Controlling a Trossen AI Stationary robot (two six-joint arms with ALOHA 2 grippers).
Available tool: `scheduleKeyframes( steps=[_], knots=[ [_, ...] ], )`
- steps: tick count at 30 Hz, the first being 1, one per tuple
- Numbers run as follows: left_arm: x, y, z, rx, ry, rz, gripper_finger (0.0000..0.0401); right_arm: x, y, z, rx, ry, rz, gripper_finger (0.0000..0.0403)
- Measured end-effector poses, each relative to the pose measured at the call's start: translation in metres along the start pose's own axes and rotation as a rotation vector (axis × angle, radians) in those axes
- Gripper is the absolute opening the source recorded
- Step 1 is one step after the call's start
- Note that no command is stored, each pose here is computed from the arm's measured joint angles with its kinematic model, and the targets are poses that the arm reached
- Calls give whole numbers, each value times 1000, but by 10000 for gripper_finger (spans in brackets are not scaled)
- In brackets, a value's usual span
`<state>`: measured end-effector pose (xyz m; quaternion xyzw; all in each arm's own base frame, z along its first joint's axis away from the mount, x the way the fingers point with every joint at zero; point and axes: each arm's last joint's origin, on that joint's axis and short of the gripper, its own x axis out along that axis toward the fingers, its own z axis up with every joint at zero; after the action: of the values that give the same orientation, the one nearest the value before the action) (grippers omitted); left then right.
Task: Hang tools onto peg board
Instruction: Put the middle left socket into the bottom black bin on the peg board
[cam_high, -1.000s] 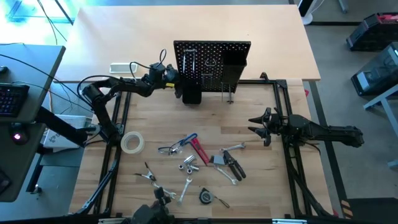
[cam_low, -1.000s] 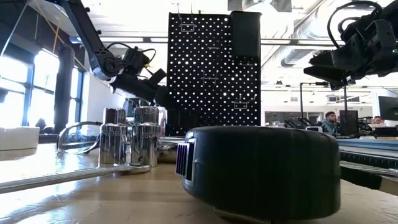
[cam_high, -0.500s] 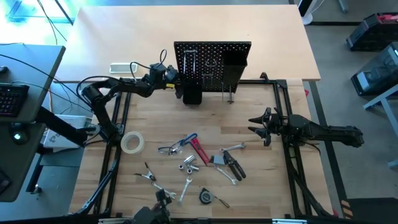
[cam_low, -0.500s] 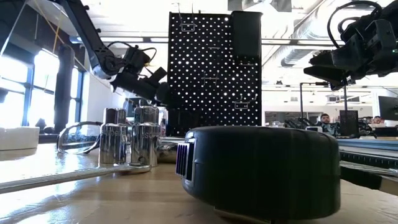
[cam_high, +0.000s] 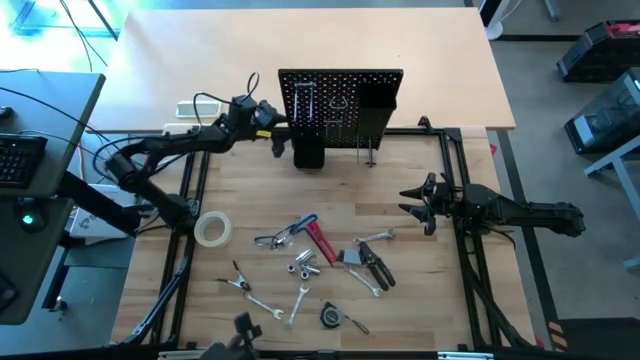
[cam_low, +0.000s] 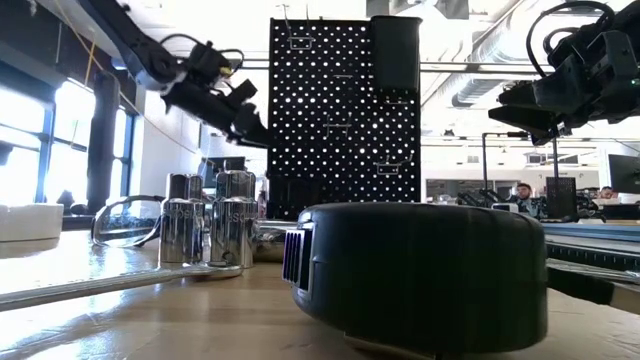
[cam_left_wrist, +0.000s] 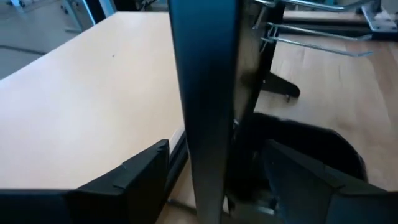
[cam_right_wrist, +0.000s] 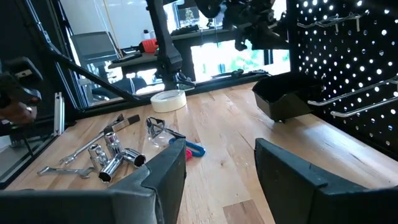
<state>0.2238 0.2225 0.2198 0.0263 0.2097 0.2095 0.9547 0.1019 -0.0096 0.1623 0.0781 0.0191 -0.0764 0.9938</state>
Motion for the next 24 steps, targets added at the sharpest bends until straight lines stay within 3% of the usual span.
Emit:
scheduleKeyframes(
  steps=[6, 10, 18, 24],
  knots=[
    [-29, -15, 8, -27, 113, -52, 250, 0, 0, 0, 1, 0, 6, 185],
    [-45, -43, 9, -57, 224, -155, 250, 0, 0, 0, 3, 3, 16, 185],
    [-68, -130, 7, -79, 483, -436, 250, 0, 1, 0, 78, 9, 28, 185],
    [-85, -209, 14, 21, 458, -526, 250, 0, 2, -1, 88, 21, 61, 185]
  ],
)
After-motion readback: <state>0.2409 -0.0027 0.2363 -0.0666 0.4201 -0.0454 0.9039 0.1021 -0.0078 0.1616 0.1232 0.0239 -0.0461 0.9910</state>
